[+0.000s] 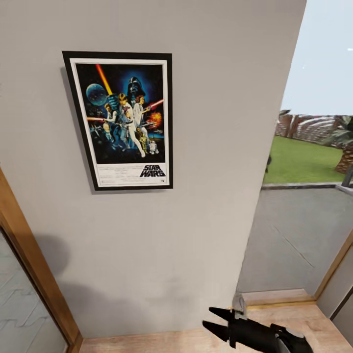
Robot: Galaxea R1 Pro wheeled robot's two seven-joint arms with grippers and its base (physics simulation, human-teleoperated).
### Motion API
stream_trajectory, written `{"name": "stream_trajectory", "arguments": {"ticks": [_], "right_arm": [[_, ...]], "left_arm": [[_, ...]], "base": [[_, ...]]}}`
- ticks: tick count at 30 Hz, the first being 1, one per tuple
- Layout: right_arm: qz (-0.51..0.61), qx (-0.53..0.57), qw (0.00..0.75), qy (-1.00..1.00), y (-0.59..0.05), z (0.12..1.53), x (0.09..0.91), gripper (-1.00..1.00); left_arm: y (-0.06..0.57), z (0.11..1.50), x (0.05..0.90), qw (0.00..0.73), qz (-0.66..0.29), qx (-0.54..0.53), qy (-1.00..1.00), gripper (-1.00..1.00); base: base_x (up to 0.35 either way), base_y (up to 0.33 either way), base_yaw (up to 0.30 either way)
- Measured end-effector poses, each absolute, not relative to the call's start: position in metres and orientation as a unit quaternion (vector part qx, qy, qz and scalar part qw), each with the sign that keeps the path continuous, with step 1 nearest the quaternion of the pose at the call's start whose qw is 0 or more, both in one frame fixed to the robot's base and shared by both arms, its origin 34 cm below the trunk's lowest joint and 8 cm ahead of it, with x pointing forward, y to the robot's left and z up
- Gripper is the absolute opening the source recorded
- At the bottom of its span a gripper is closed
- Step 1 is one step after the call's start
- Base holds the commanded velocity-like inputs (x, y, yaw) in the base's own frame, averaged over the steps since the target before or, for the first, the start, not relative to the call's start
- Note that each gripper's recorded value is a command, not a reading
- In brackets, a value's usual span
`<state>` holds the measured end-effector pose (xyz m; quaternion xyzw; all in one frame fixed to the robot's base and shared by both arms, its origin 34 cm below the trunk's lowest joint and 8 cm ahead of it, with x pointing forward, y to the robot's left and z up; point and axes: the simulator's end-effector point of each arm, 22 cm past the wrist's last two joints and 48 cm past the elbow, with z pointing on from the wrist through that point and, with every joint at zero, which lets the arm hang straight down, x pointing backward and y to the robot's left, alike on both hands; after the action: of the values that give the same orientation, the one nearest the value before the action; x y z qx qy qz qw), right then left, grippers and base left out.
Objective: Pick up the poster from the kitchen countertop and hang it on one of the wall nails in the kitchen.
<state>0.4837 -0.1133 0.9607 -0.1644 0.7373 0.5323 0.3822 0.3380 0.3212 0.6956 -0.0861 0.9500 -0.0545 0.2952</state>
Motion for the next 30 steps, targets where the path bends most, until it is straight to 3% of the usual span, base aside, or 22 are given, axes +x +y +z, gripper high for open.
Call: {"name": "stream_trajectory", "arguments": {"ticks": [11,30], "right_arm": [[0.426,-0.104,0.341,0.832,-0.194,0.809,0.414,1.00],[0.328,-0.104,0.346,0.873,-0.201,0.764,0.407,1.00]], "left_arm": [[0.321,0.700,0.343,0.303,-0.055,-0.086,0.947,1.00],[0.321,0.707,0.352,0.318,-0.056,-0.085,0.943,1.00]], "base": [[0.000,0.000,0.000],[0.000,0.000,0.000]]}}
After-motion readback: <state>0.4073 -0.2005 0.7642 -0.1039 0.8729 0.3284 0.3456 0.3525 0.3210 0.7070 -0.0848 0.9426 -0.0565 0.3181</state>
